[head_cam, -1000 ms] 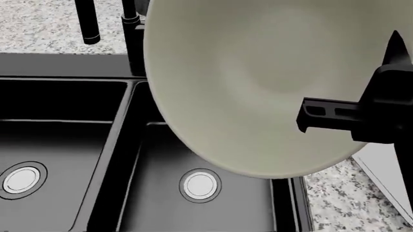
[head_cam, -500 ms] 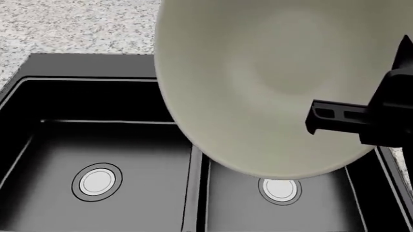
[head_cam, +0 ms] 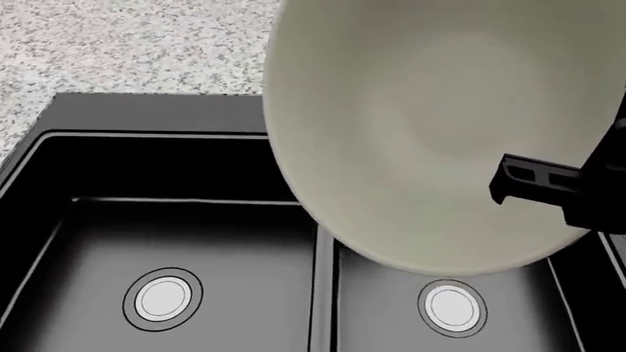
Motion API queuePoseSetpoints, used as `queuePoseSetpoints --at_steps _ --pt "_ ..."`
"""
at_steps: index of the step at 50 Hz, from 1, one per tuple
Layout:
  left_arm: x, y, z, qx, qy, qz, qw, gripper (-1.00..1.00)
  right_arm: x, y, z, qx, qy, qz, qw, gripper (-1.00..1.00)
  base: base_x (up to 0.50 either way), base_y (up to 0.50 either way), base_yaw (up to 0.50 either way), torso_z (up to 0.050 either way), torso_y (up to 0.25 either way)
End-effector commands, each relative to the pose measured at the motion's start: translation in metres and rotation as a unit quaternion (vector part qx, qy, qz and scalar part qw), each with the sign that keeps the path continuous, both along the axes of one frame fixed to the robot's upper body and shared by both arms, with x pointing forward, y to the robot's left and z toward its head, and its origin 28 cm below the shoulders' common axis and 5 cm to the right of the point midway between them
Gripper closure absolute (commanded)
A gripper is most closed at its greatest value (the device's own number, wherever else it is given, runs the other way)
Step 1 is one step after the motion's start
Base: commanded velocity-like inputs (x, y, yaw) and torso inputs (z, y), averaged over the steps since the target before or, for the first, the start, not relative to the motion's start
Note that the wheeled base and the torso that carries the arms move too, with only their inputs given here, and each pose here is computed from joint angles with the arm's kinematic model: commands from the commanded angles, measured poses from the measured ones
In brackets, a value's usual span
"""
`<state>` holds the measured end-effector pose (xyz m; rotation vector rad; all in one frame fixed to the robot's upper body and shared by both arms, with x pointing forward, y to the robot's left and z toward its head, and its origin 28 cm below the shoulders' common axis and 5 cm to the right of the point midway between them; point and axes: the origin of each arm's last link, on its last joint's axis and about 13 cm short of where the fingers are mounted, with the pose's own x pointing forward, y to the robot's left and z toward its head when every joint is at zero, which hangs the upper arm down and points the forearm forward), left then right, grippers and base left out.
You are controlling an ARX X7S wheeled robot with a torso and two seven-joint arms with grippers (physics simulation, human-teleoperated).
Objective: Move the fresh-baked cupcake off the tray onto the counter, and place the bowl used for mixing into the sink.
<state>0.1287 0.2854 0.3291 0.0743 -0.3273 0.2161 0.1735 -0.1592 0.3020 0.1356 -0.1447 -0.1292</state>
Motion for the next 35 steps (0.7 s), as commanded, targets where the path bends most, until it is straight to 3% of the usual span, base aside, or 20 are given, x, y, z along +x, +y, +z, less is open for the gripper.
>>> queuePoseSetpoints --at_steps 1,14,27,34,35 --pt "-0.001 0.001 -0.002 -0.003 0.001 0.001 1.000 -1.00 0.000 -0.004 -0.003 0.015 0.004 -0.017 1.000 1.00 0.00 0.00 0.00 0.000 0.000" --pt "0.000 0.000 -0.002 -0.002 0.003 -0.001 1.000 -1.00 0.003 -0.003 -0.005 0.004 0.007 -0.011 1.000 1.00 0.01 -0.28 0.00 0.000 0.000" --pt "0.001 0.000 -0.001 -0.004 0.001 -0.003 1.000 -1.00 0.007 0.000 -0.011 -0.012 0.013 -0.003 1.000 1.00 0.42 -0.10 0.00 0.000 0.001" --pt "0.001 -0.001 -0.001 -0.001 0.002 -0.004 1.000 -1.00 0.012 -0.002 -0.026 0.016 0.042 0.004 0.999 1.00 0.00 0.00 0.00 0.000 0.002" --pt "0.001 0.000 -0.003 -0.002 0.005 -0.001 1.000 -1.00 0.024 -0.005 -0.054 0.096 0.116 0.022 0.988 1.00 0.00 0.00 0.00 0.000 0.000"
